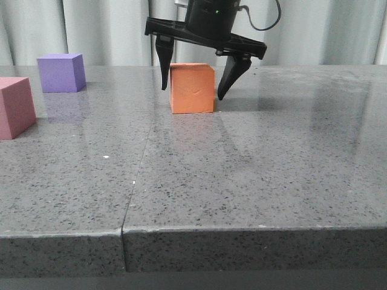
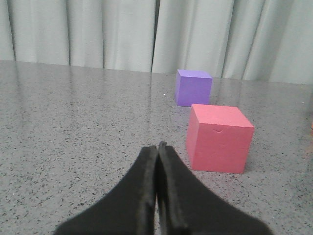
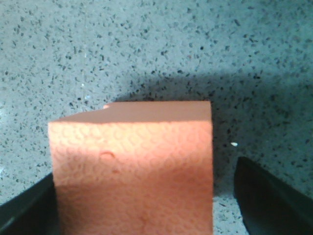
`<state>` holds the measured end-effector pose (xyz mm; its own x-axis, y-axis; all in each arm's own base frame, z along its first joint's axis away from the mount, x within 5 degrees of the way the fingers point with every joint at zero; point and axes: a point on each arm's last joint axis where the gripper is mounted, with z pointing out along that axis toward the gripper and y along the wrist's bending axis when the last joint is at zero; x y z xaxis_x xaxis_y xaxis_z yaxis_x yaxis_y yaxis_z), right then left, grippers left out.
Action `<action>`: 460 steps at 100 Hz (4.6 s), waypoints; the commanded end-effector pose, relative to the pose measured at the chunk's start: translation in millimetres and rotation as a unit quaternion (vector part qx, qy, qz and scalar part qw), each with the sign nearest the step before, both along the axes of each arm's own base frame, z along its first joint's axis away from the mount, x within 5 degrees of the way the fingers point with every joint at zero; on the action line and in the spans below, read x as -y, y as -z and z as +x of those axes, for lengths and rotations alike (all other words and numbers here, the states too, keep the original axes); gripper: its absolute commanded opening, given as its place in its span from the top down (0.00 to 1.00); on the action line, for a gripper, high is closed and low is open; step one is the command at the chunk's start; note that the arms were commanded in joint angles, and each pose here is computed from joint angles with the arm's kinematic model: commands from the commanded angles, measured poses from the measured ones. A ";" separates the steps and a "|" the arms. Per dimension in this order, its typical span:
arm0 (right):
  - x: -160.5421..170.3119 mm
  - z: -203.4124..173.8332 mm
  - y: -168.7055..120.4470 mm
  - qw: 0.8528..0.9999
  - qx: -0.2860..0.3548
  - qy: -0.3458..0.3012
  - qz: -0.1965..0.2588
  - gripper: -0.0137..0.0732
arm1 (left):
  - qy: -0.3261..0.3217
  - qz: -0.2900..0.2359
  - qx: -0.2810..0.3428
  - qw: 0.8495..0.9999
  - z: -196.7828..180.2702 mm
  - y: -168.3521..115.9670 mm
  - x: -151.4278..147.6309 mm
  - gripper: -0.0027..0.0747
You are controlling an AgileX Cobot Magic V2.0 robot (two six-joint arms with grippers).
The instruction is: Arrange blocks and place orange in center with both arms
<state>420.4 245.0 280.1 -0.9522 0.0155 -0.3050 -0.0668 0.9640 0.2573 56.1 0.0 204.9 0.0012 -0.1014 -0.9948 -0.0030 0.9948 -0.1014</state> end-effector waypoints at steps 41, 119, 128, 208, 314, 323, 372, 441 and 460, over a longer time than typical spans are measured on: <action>28.2 -48.0 -110.2 0.996 0.083 -0.033 0.030 0.21 | -0.003 -0.001 0.035 0.999 -0.7 4.4 -0.5 0.99; 118.3 -68.5 -151.6 0.991 0.131 0.023 -0.011 0.92 | -0.003 -0.001 0.035 0.999 -0.7 4.4 -0.5 0.99; 138.2 -73.5 -146.4 0.992 0.116 0.046 -0.023 0.92 | -0.003 -0.001 0.035 0.999 -0.7 4.4 -0.5 0.99; 218.3 -188.9 -117.3 0.953 0.282 0.102 -0.044 0.92 | -0.003 -0.001 0.035 0.999 -0.7 4.4 -0.5 0.99; 243.2 -390.4 -18.4 0.807 0.579 0.115 0.018 0.92 | -0.003 -0.001 0.035 0.999 -0.7 4.4 -0.5 0.99; 243.4 -391.9 -18.5 0.805 0.582 0.115 0.019 0.92 | -0.003 -0.001 0.036 0.999 -0.7 4.3 -0.5 0.99; 243.4 -391.9 -18.6 0.805 0.582 0.115 0.019 0.92 | 0.000 0.000 0.048 0.999 -3.3 -64.4 0.1 0.99; 243.4 -391.9 -18.6 0.805 0.582 0.115 0.019 0.92 | 0.013 -0.002 -0.222 0.975 88.8 -162.8 1.6 0.76; 243.4 -391.9 -18.6 0.805 0.582 0.115 0.019 0.92 | 0.012 -0.002 -0.202 0.979 104.0 -181.7 1.3 0.16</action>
<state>29.1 2.2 284.7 -0.0823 0.1932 -0.9777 -0.0954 0.9750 0.2007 153.5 -1.4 361.7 -0.5081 -0.0885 -0.8568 -0.0259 0.9958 -0.0875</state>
